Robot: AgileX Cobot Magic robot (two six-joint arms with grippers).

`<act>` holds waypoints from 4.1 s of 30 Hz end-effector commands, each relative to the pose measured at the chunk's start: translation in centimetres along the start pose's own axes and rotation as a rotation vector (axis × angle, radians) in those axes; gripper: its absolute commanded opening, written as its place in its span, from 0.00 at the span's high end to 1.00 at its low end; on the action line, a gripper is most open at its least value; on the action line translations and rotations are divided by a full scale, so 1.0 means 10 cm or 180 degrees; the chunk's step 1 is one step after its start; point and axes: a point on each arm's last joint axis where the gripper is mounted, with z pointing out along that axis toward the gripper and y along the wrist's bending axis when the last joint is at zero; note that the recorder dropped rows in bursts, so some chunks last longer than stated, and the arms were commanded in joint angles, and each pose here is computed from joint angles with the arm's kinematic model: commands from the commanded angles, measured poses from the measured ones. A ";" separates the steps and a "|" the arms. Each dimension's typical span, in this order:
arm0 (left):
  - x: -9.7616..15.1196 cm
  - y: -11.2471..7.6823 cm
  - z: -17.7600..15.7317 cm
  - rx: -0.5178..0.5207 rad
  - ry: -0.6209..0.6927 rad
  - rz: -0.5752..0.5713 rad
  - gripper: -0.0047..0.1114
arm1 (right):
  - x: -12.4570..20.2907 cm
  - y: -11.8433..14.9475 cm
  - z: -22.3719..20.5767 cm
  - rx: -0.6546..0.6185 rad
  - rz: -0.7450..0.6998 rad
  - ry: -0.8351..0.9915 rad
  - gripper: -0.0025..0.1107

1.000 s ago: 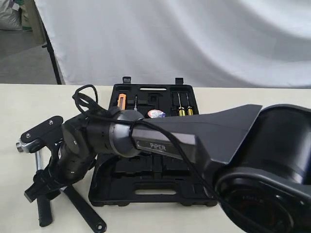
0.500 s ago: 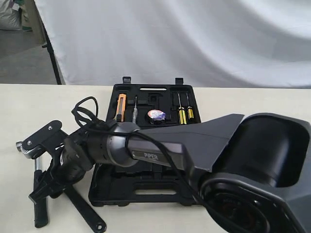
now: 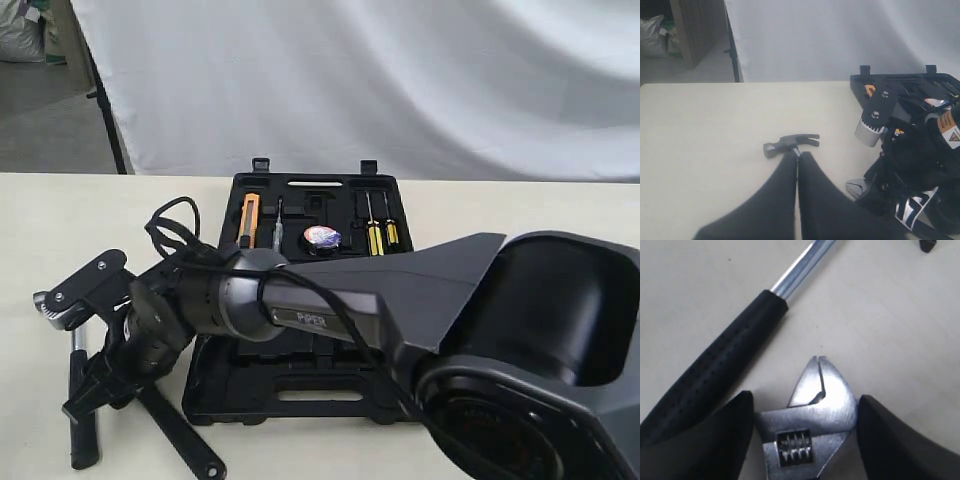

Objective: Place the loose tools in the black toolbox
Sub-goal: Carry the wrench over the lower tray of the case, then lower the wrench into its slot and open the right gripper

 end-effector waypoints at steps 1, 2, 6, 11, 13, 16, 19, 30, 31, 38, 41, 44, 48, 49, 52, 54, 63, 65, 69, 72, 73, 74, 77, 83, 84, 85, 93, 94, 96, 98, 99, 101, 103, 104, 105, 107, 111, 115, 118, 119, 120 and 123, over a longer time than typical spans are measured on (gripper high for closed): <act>0.00 0.00 0.00 0.0023 -0.0007 -0.0021 0.95 | -0.05 0.00 -0.20 0.0008 0.0014 0.0139 0.98; 0.00 0.00 0.00 0.0023 -0.0007 -0.0021 0.95 | -0.06 0.00 -0.24 0.0007 0.0014 0.0147 0.98; 0.00 0.00 0.00 0.0023 -0.0007 -0.0021 0.95 | -0.13 0.01 -0.44 -0.0039 0.0077 0.0173 0.98; 0.00 0.00 0.00 0.0023 -0.0007 -0.0021 0.95 | -0.18 0.02 -0.66 -0.0087 0.0119 0.0279 0.98; 0.00 0.00 0.00 0.0023 -0.0007 -0.0021 0.95 | -0.19 0.03 -0.77 -0.0124 0.0128 0.0359 0.98; 0.00 0.00 0.00 0.0023 -0.0007 -0.0021 0.95 | -0.19 0.04 -0.91 -0.0139 0.0107 0.0472 0.98; 0.00 0.00 0.00 0.0023 -0.0007 -0.0021 0.95 | -0.18 0.04 -1.02 -0.0156 0.0087 0.0609 0.98; 0.00 0.00 0.00 0.0023 -0.0007 -0.0021 0.95 | -0.09 -0.07 -1.34 0.0122 -0.0346 0.1134 0.98; 0.00 0.00 0.00 0.0023 -0.0007 -0.0021 0.95 | -0.09 -0.08 -1.38 0.0168 -0.0353 0.1158 0.98; 0.00 0.00 0.00 0.0023 -0.0007 -0.0021 0.95 | -0.02 -0.23 -1.43 0.0555 -0.0559 0.1463 0.98; 0.00 0.00 0.00 0.0023 -0.0007 -0.0021 0.95 | -0.01 -0.36 -1.43 0.0585 -0.0468 0.1477 0.98; 0.00 0.00 0.00 0.0023 -0.0007 -0.0021 0.95 | 0.02 -0.54 -1.44 0.0624 -0.0338 0.1496 0.98; 0.00 0.00 0.00 0.0023 -0.0007 -0.0021 0.95 | 0.08 -0.81 -1.47 0.0683 -0.0142 0.1523 0.98; 0.00 0.00 0.00 0.0023 -0.0007 -0.0021 0.95 | 0.09 -0.86 -1.47 0.0696 -0.0108 0.1528 0.98; 0.00 0.00 0.00 0.0023 -0.0007 -0.0021 0.95 | 0.15 -1.07 -1.50 0.0745 0.0016 0.1553 0.98; 0.00 0.00 0.00 0.0023 -0.0007 -0.0021 0.95 | 0.18 -1.18 -1.52 0.0738 0.0104 0.1561 0.98; 0.00 0.00 0.00 0.0023 -0.0007 -0.0021 0.95 | 0.20 -1.37 -1.22 0.0696 -0.0356 0.1301 0.98; 0.00 0.00 0.00 0.0023 -0.0007 -0.0021 0.95 | 0.26 -1.37 -1.05 0.0636 -0.0511 0.1366 0.98; 0.00 0.00 0.00 0.0023 -0.0007 -0.0021 0.95 | 0.34 -1.37 -0.80 0.0564 -0.0697 0.1414 0.98; 0.00 0.00 0.00 0.0023 -0.0007 -0.0021 0.95 | 0.36 -1.38 -0.74 0.0554 -0.0753 0.1393 0.98; 0.00 0.00 0.00 0.0023 -0.0007 -0.0021 0.95 | 0.36 -1.37 -0.73 0.0519 -0.0784 0.1389 0.98; 0.00 0.00 0.00 0.0023 -0.0007 -0.0021 0.95 | 0.36 -1.36 -0.73 0.0482 -0.0812 0.1375 0.98; 0.00 0.00 0.00 0.0023 -0.0007 -0.0021 0.95 | 0.35 -1.34 -0.72 0.0393 -0.0851 0.1340 0.98; 0.00 0.00 0.00 0.0023 -0.0007 -0.0021 0.95 | 0.27 -1.16 -0.68 0.0333 -0.1134 0.1219 0.98; 0.00 0.00 0.00 0.0023 -0.0007 -0.0021 0.95 | 0.25 -1.12 -0.67 0.0313 -0.1227 0.1209 0.98; 0.00 0.00 0.00 0.0023 -0.0007 -0.0021 0.95 | 0.23 -1.06 -0.66 0.0274 -0.1408 0.1198 0.98; 0.00 0.00 0.00 0.0023 -0.0007 -0.0021 0.95 | 0.31 -1.06 -0.70 0.0249 -0.1693 0.1555 0.98; 0.00 0.00 0.00 0.0023 -0.0007 -0.0021 0.95 | 0.31 -1.07 -0.70 0.0254 -0.1725 0.1578 0.98; 0.00 0.00 0.00 0.0023 -0.0007 -0.0021 0.95 | 0.31 -1.08 -0.70 0.0258 -0.1855 0.1611 0.98; 0.00 0.00 0.00 0.0023 -0.0007 -0.0021 0.95 | 0.32 -1.08 -0.70 0.0224 -0.2012 0.1623 0.98; 0.00 0.00 0.00 0.0023 -0.0007 -0.0021 0.95 | 0.32 -1.08 -0.70 0.0209 -0.2072 0.1627 0.98; 0.00 0.00 0.00 0.0023 -0.0007 -0.0021 0.95 | 0.32 -1.08 -0.70 0.0170 -0.2239 0.1639 0.98; 0.00 0.00 0.00 0.0023 -0.0007 -0.0021 0.95 | 0.32 -1.08 -0.70 0.0125 -0.2375 0.1648 0.98; 0.00 0.00 0.00 0.0023 -0.0007 -0.0021 0.95 | 0.32 -1.08 -0.70 0.0124 -0.2390 0.1643 0.98; 0.00 0.00 0.00 0.0023 -0.0007 -0.0021 0.95 | 0.32 -1.08 -0.69 0.0122 -0.2385 0.1633 0.98; 0.00 0.00 0.00 0.0023 -0.0007 -0.0021 0.95 | 0.32 -1.08 -0.69 0.0108 -0.2387 0.1627 0.98; 0.00 0.00 0.00 0.0023 -0.0007 -0.0021 0.95 | 0.31 -1.08 -0.68 0.0123 -0.2409 0.1589 0.98; 0.00 0.00 0.00 0.0023 -0.0007 -0.0021 0.95 | 0.31 -1.08 -0.62 0.0140 -0.2424 0.1542 0.98; 0.00 0.00 0.00 0.0023 -0.0007 -0.0021 0.95 | 0.34 -1.08 -0.59 0.0115 -0.2418 0.1571 0.98; 0.00 0.00 0.00 0.0023 -0.0007 -0.0021 0.95 | 0.35 -1.08 -0.57 0.0107 -0.2418 0.1582 0.98; 0.00 0.00 0.00 0.0023 -0.0007 -0.0021 0.95 | 0.35 -1.08 -0.56 0.0102 -0.2418 0.1589 0.98; 0.00 0.00 0.00 0.0023 -0.0007 -0.0021 0.95 | 0.36 -1.07 -0.55 0.0094 -0.2417 0.1599 0.98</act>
